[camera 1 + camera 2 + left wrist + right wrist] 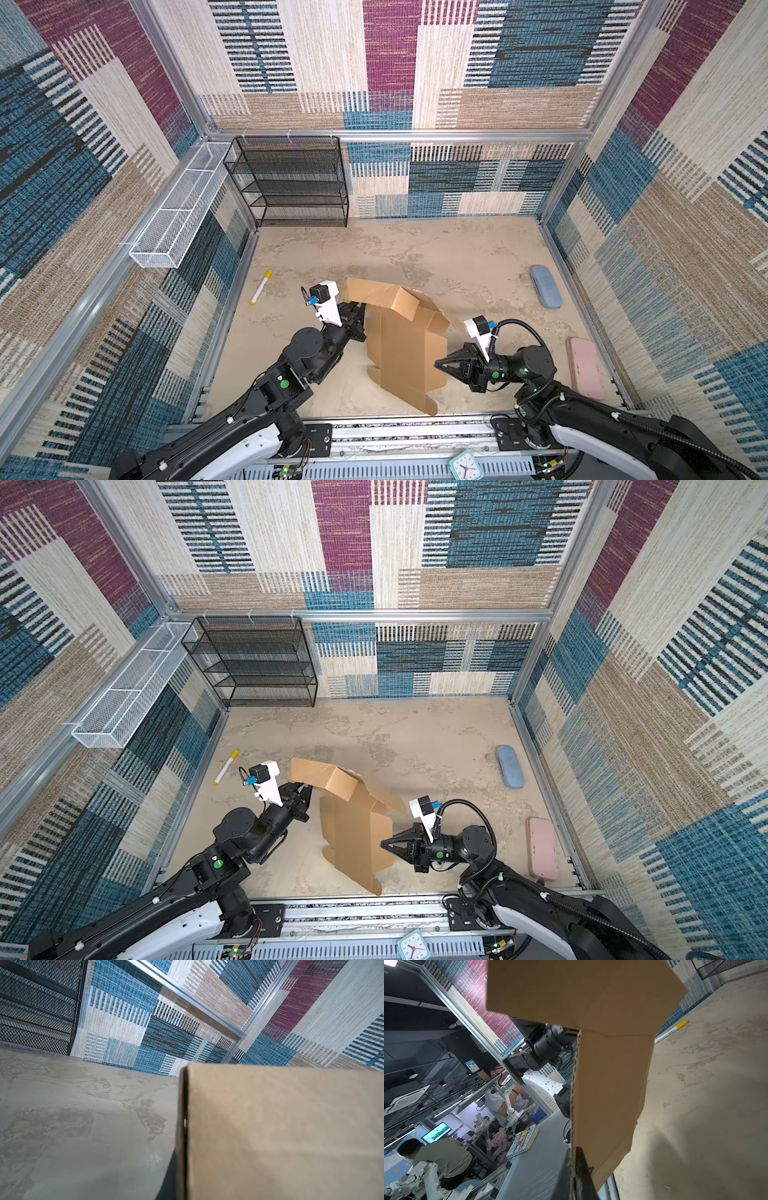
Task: Fold the paper box
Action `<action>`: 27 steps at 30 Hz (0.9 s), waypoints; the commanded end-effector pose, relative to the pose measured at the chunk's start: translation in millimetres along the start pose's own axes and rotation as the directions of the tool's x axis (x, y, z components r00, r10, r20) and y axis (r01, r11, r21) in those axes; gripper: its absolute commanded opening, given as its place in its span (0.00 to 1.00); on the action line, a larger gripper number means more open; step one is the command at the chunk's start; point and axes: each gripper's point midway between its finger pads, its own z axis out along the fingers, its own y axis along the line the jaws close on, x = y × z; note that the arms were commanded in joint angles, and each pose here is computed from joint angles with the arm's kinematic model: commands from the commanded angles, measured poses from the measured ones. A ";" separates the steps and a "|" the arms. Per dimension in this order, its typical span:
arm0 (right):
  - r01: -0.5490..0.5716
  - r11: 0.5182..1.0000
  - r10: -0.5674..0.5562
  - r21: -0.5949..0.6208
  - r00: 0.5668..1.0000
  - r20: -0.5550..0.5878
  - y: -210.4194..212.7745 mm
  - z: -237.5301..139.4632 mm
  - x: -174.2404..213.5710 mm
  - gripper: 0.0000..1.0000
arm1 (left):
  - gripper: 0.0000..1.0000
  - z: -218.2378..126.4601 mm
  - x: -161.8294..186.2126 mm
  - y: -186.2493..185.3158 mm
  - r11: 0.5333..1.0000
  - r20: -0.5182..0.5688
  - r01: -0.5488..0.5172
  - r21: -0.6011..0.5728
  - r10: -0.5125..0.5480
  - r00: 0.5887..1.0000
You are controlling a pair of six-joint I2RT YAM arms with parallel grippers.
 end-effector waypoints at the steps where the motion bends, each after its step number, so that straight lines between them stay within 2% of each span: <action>1: 0.006 0.999 -0.008 0.045 0.999 0.035 -5.7 0.0 -8.4 0.00 | 0.00 -0.6 7.8 -24.1 0.990 -0.051 0.044 0.132 -0.038 0.998; 3: 0.010 0.996 -0.012 0.084 0.999 0.033 -8.0 -0.5 -11.9 0.02 | 0.00 0.2 10.7 -19.1 0.994 -0.062 0.034 0.104 -0.027 0.998; 7: 0.034 0.980 -0.052 0.197 0.995 0.088 -10.8 -11.6 -26.9 0.31 | 0.00 0.4 14.6 -9.0 0.999 -0.102 -0.022 0.040 0.026 0.994; 11: 0.038 0.968 -0.069 0.247 0.991 0.116 -7.5 -20.3 -34.6 0.43 | 0.00 1.5 19.7 -2.4 0.996 -0.166 -0.089 -0.010 0.086 0.982; 15: 0.017 0.940 -0.063 0.341 0.990 0.124 -15.9 -27.7 -40.5 0.46 | 0.00 2.6 29.3 10.8 0.987 -0.227 -0.140 -0.078 0.119 0.967; 20: -0.027 0.934 -0.029 0.356 0.988 0.149 -20.7 -29.0 -42.0 0.51 | 0.00 2.8 37.9 34.9 0.960 -0.286 -0.187 -0.209 0.123 0.950; 25: -0.182 0.930 0.097 0.319 0.960 0.263 -35.0 -33.5 -34.9 0.51 | 0.00 0.4 46.1 61.6 0.902 -0.340 -0.268 -0.339 0.147 0.929; 27: -0.265 0.912 0.170 0.314 0.939 0.300 -47.9 -37.2 -24.1 0.50 | 0.00 -1.5 51.0 73.5 0.877 -0.342 -0.283 -0.389 0.148 0.928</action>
